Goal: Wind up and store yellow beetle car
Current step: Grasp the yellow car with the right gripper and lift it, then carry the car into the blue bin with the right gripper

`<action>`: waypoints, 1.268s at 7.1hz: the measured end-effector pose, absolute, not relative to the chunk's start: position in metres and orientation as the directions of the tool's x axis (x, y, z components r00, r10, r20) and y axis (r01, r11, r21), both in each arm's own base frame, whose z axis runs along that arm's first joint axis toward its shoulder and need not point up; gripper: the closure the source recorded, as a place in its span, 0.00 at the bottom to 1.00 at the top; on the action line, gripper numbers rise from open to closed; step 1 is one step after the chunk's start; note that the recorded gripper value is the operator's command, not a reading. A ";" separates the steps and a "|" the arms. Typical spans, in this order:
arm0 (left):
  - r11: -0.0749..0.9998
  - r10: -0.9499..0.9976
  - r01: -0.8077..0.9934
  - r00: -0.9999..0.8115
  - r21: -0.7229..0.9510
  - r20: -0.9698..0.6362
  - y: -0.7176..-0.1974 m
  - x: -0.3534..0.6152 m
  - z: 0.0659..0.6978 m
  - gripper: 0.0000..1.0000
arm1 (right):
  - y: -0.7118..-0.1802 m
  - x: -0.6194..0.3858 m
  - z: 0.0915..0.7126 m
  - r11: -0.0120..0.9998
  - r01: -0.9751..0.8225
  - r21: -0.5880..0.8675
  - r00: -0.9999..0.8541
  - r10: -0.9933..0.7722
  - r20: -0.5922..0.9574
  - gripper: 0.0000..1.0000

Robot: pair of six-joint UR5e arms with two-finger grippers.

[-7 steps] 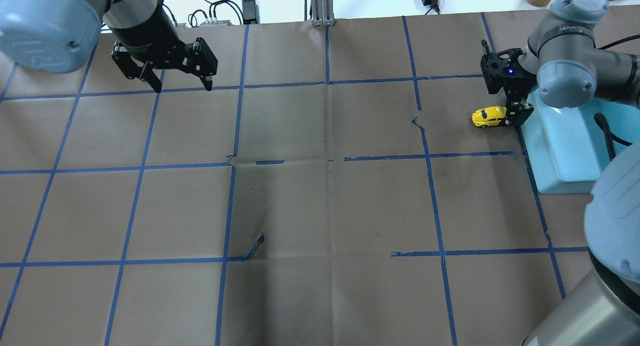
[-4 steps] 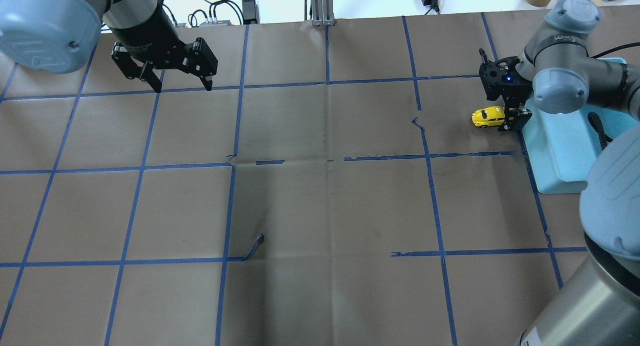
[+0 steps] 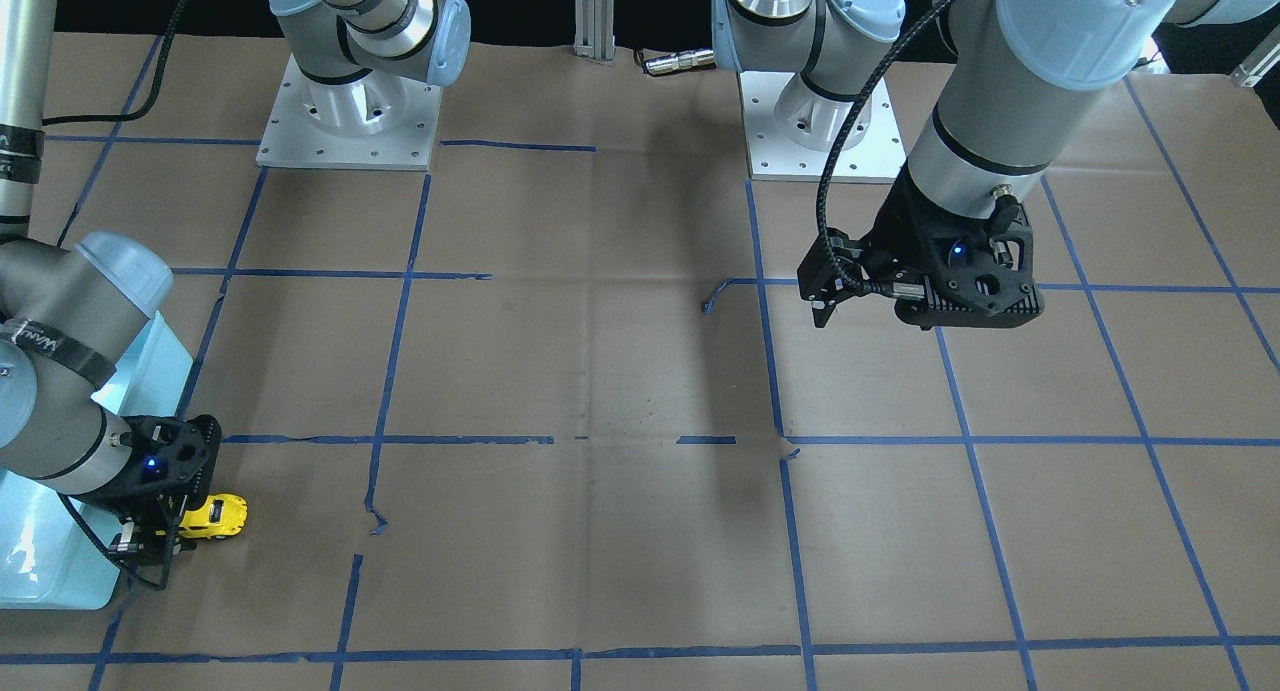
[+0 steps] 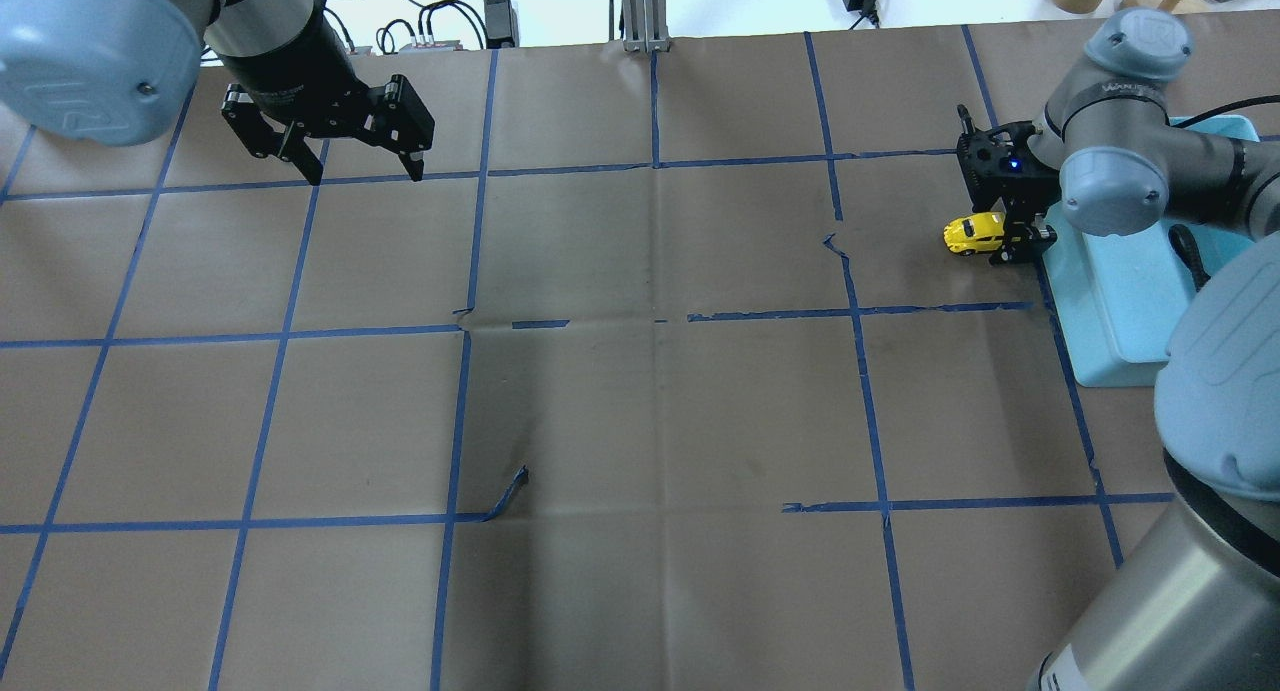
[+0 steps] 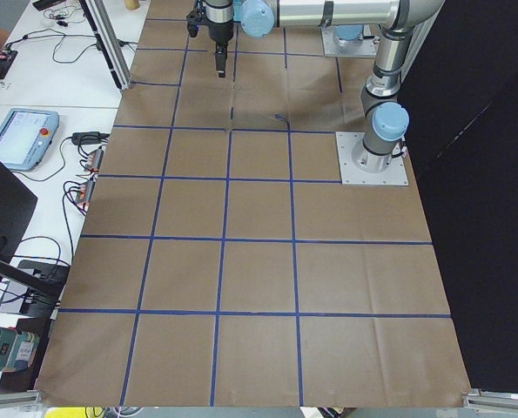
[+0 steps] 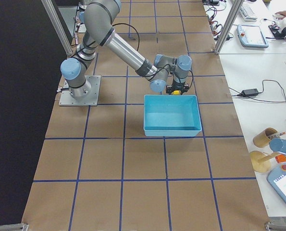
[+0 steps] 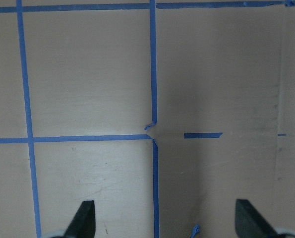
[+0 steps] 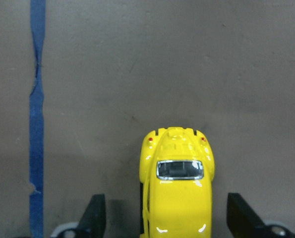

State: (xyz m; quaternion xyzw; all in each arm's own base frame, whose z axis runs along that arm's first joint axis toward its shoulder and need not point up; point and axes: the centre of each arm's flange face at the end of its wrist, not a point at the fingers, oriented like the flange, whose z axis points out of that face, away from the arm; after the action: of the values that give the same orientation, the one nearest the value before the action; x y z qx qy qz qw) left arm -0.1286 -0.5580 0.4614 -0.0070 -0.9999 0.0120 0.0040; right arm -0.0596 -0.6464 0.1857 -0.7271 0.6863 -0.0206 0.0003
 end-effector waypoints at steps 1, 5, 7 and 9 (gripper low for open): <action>1.000 0.013 0.013 -1.000 -0.025 0.007 -0.558 -0.128 0.462 0.00 | -0.647 -0.060 0.186 -0.055 -0.998 -0.025 0.054 -0.998 0.036 0.80; 1.000 0.012 0.012 -1.000 -0.027 0.007 -0.557 -0.127 0.463 0.00 | -0.635 -0.049 0.251 0.069 -0.997 -0.034 -0.071 -0.996 0.059 0.82; 1.000 0.012 0.012 -1.000 -0.027 0.006 -0.557 -0.127 0.463 0.00 | -0.618 -0.033 0.311 0.194 -0.980 -0.050 -0.198 -0.977 0.084 0.81; 1.000 0.012 0.012 -1.000 -0.027 0.006 -0.558 -0.126 0.463 0.00 | -0.606 -0.032 0.348 0.382 -0.923 -0.051 -0.386 -0.916 0.113 0.80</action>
State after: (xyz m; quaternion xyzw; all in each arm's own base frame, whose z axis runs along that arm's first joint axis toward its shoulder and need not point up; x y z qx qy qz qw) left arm -0.1265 -0.5575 0.4629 -0.0058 -0.9999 0.0134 0.0029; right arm -0.0322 -0.6060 0.3485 -0.5532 0.8307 -0.0524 -0.0329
